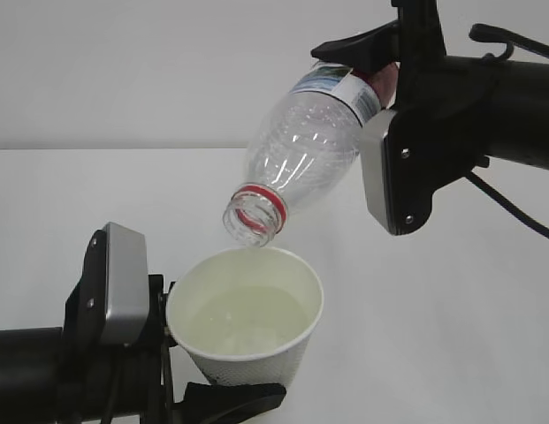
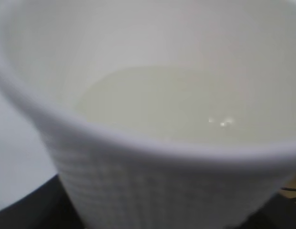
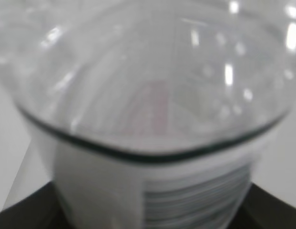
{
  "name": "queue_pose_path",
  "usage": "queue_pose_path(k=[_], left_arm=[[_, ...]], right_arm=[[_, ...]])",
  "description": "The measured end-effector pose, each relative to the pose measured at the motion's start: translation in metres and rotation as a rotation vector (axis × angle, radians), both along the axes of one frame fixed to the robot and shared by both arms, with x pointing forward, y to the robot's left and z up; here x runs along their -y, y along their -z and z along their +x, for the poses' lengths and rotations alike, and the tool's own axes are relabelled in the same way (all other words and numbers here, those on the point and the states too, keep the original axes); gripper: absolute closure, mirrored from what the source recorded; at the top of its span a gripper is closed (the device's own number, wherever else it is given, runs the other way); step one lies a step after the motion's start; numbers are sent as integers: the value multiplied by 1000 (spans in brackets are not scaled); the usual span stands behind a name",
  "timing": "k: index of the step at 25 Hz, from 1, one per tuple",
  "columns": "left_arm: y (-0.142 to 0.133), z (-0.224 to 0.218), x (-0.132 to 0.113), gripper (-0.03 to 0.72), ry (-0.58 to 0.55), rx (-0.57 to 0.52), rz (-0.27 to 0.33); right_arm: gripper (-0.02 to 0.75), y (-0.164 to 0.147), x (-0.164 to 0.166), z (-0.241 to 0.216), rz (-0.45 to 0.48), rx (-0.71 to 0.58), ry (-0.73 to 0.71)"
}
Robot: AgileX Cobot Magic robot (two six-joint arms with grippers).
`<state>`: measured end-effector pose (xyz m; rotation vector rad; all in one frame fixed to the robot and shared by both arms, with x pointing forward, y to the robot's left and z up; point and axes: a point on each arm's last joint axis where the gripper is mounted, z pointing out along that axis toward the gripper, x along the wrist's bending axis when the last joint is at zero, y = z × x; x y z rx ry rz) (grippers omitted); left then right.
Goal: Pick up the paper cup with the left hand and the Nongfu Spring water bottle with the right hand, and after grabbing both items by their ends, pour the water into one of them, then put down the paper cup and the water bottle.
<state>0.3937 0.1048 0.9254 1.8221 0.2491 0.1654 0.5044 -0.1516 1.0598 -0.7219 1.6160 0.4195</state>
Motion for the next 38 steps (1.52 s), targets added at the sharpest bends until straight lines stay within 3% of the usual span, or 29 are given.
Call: queue_pose_path(k=[8, 38], left_arm=[[0, 0, 0, 161, 0, -1, 2], [0, 0, 0, 161, 0, -1, 2]], right_arm=[[271, 0, 0, 0, -46, 39, -12], [271, -1, 0, 0, -48, 44, -13]])
